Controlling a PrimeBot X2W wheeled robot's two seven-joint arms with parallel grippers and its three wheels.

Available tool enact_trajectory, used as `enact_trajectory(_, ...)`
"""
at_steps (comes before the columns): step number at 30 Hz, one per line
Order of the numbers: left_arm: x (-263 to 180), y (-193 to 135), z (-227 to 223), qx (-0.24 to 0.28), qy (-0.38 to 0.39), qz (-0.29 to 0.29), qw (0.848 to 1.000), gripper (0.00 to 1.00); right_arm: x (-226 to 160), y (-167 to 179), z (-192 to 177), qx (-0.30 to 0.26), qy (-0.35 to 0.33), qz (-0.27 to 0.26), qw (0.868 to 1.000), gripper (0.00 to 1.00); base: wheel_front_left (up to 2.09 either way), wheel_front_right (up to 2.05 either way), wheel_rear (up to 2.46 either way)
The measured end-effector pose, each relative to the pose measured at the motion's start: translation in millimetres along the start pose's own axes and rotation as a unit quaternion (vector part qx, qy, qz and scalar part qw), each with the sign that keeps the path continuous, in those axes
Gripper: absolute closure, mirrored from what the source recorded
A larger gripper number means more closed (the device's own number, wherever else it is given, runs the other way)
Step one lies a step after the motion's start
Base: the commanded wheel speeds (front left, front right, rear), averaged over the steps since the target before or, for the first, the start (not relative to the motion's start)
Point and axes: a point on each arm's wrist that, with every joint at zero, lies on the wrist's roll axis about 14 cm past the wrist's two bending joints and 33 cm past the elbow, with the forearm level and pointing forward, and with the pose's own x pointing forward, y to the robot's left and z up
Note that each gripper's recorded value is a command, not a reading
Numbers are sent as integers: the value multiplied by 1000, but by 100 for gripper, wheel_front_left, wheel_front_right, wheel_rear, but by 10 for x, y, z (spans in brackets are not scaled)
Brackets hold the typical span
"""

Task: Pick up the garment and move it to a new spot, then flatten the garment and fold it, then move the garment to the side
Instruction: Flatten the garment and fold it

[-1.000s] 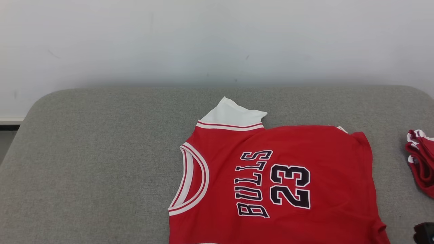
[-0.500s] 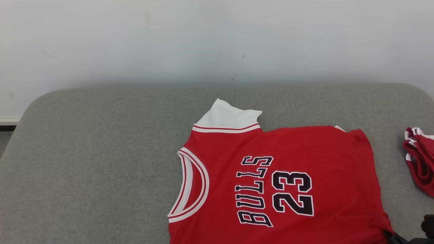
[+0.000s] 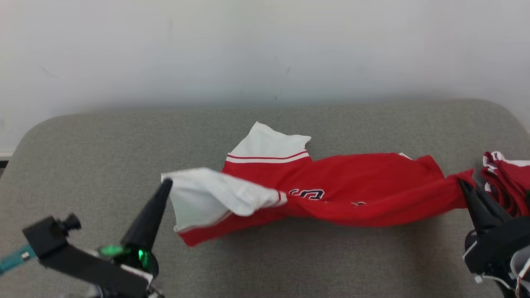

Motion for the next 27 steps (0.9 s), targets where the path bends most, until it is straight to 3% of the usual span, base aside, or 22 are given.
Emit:
enact_trajectory(4, 373, -296, 339, 74, -24, -56, 995, 100, 125, 56, 299, -15, -30, 19, 999, 100, 0, 0, 0)
enact_trajectory(15, 1200, -708, 789, 215, -48, -109, 969, 100, 484, 52, 891, -70, -71, 34, 994, 100, 0, 0, 0)
enact_trajectory(21, 1547, -974, 1163, 298, -100, -127, 941, 100, 646, 14, 1382, -112, -123, 25, 986, 100, 0, 0, 0)
enact_trajectory(27, 1870, -1196, 1418, 343, -141, -141, 918, 100, 834, 93, 1827, -134, -167, 30, 976, 100, 0, 0, 0)
